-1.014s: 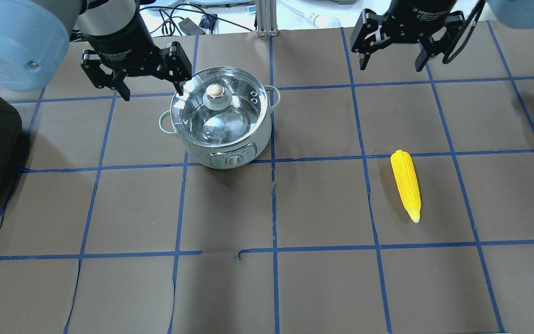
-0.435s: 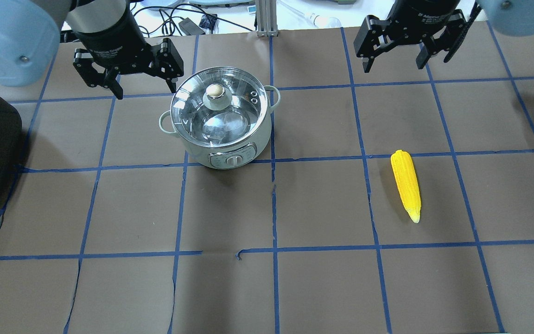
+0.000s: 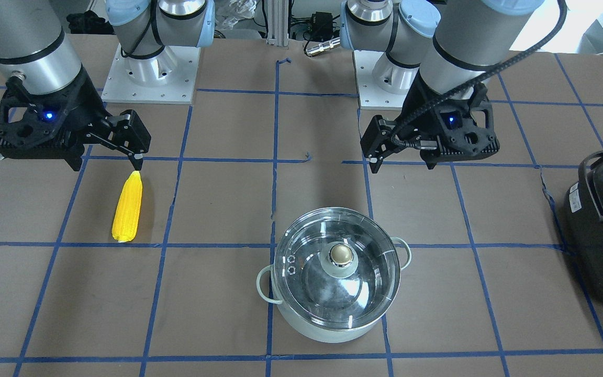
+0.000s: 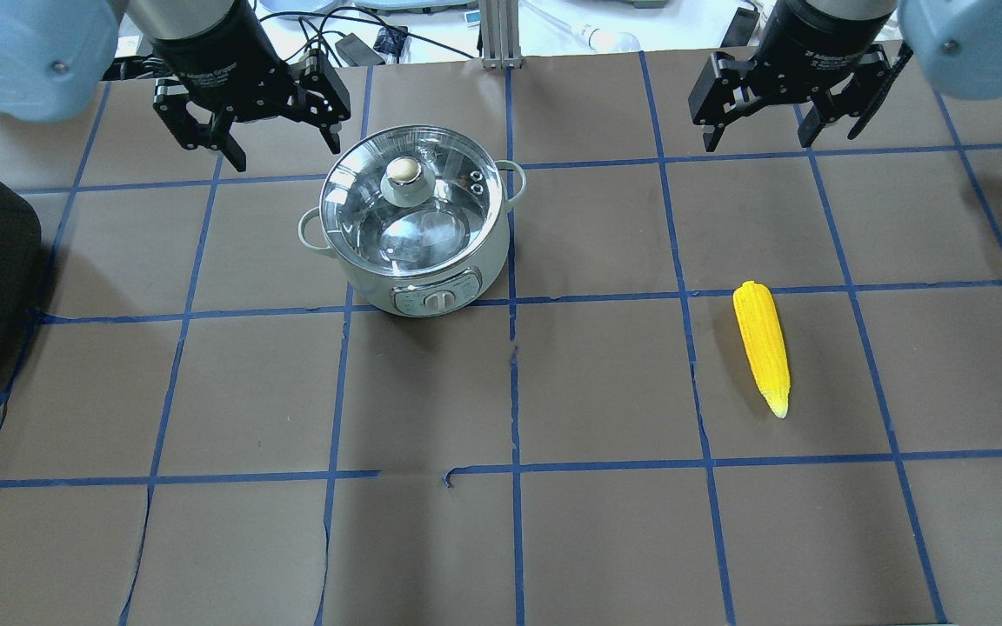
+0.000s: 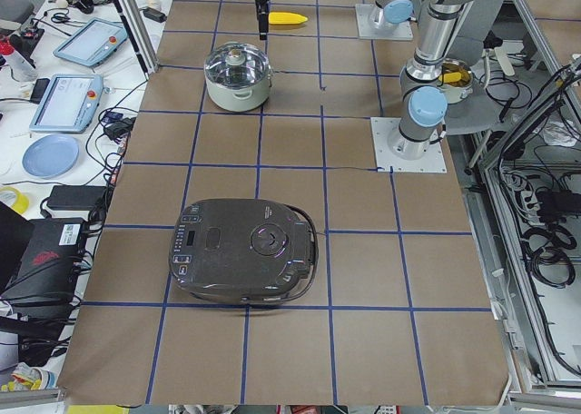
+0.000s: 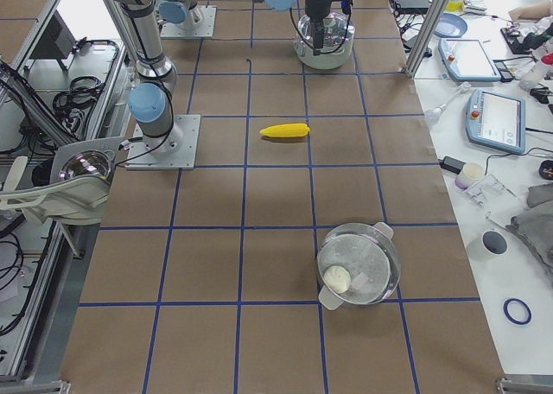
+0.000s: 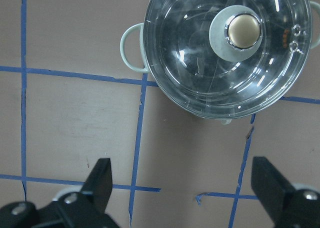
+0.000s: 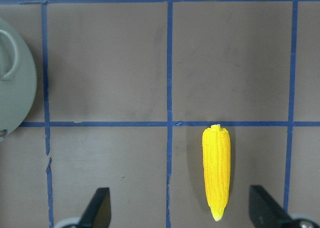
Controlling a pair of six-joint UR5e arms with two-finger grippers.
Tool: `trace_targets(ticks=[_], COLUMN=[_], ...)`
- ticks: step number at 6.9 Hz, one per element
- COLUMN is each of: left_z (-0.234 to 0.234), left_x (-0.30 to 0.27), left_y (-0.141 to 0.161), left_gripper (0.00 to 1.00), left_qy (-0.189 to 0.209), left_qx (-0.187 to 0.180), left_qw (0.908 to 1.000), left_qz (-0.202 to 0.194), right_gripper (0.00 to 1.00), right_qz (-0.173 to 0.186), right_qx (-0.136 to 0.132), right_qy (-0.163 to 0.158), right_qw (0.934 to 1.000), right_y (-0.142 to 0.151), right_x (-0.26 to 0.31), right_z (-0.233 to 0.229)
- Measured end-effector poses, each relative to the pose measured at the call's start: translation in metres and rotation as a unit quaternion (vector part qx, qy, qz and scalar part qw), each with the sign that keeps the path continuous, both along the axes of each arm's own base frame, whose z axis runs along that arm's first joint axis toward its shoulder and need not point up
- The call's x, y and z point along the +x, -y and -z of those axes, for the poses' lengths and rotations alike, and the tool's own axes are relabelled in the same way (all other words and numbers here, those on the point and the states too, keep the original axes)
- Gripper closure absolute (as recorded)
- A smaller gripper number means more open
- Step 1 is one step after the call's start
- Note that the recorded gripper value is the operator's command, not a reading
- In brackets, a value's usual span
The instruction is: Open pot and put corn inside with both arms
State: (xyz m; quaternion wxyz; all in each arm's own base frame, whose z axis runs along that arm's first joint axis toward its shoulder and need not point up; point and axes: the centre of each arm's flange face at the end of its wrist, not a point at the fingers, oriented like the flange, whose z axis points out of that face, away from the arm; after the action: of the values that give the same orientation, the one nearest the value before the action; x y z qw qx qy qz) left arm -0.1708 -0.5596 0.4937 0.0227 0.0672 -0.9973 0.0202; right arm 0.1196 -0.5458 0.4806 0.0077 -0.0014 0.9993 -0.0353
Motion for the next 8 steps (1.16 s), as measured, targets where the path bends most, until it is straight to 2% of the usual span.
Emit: trace_targets(ticks=[2,3,4,6,7,8], left_z=[0.041,0.067,0.091,0.119,0.127,0.135], left_x=[-0.022,-0.039,-0.056,-0.073,-0.075,-0.076], left_y=[0.05,0.068,0.078,0.084,0.086,0.089], left_gripper=[0.0,0.01,0.11,0.11,0.11,0.16], left_qy=[-0.001,-0.001,0.0,0.004,0.005,0.006], left_qx=[0.004,0.004,0.007,0.015,0.02,0.021], left_qw=[0.9999,0.9998,0.9996,0.9991,0.9989,0.9989], left_qz=[0.012,0.02,0.029,0.04,0.041,0.043], right_gripper=[0.02,0.02,0.02,0.03,0.02,0.02], right_qz=[0.012,-0.003,-0.016,-0.024,-0.034,-0.035], right_qx=[-0.001,-0.002,-0.012,-0.033,-0.031,-0.022], right_qy=[0.001,0.0,-0.003,-0.009,-0.011,-0.01], right_qw=[0.9999,1.0,0.9998,0.9991,0.9989,0.9991], right_y=[0.01,0.003,-0.009,-0.039,-0.053,-0.062], right_x=[-0.035,-0.045,-0.052,-0.065,-0.072,-0.077], right_z=[0.071,0.113,0.154,0.225,0.252,0.269])
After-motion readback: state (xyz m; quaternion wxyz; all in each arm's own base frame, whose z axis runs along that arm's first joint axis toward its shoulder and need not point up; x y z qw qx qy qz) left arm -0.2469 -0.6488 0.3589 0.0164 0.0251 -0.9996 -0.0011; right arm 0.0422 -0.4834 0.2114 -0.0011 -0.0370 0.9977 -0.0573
